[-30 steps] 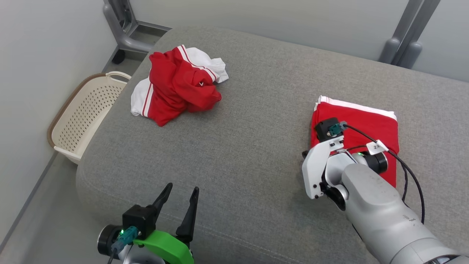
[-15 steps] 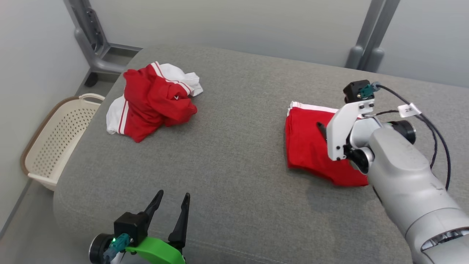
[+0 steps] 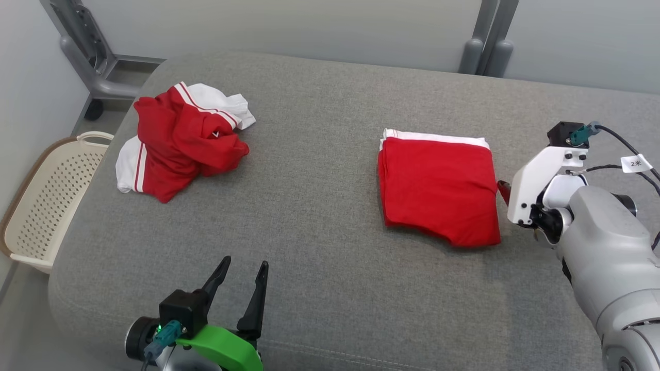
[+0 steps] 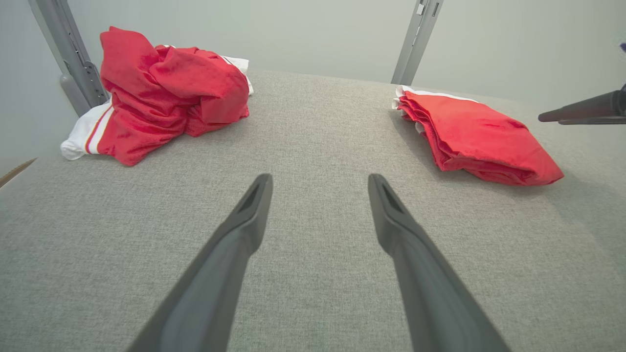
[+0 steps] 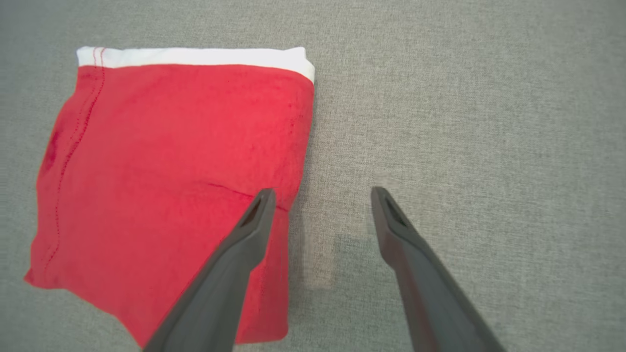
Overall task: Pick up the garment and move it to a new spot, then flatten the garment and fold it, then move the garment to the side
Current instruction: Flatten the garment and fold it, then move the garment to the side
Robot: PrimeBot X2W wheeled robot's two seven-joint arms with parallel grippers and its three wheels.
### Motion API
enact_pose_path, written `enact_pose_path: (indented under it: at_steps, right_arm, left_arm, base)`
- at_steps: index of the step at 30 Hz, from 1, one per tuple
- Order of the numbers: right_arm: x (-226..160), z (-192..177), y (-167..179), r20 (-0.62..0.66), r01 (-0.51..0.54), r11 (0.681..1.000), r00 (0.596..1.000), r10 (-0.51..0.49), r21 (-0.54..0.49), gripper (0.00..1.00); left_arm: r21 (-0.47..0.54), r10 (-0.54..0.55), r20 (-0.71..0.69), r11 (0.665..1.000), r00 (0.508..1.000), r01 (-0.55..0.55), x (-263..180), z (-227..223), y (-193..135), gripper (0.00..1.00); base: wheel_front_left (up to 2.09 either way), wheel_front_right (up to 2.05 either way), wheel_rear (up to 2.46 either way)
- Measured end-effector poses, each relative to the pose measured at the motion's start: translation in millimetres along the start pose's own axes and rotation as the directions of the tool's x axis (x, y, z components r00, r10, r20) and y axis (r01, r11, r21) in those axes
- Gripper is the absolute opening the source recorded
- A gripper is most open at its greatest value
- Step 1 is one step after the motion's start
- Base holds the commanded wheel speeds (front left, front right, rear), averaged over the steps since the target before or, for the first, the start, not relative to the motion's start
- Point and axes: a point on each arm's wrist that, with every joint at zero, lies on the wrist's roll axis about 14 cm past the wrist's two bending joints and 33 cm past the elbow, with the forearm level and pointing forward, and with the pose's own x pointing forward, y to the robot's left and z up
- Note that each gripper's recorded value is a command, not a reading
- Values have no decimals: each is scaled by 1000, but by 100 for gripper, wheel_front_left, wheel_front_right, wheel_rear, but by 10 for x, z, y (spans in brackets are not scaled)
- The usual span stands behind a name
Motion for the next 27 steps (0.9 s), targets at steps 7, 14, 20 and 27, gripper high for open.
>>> enact_pose_path:
  at_steps: [7,14,20,27]
  right_arm:
    - [148,-81,191,-23,-35,999,999,36,34,100]
    - [282,-301,224,-85,-36,996,996,42,76,100]
    - [391,-417,267,-115,-37,992,992,52,124,89]
    - [467,-449,276,-124,-32,994,991,45,107,0]
  left_arm:
    - [5,10,-13,1000,1000,-9,26,-30,46,100]
    - [1,39,-27,999,999,-39,-24,-74,123,100]
    - [1,65,-41,998,997,-65,-49,-113,195,100]
    - [4,81,-52,997,995,-81,-42,-145,241,100]
  base:
    - [0,0,0]
    - [0,0,0]
    - [0,0,0]
    - [0,0,0]
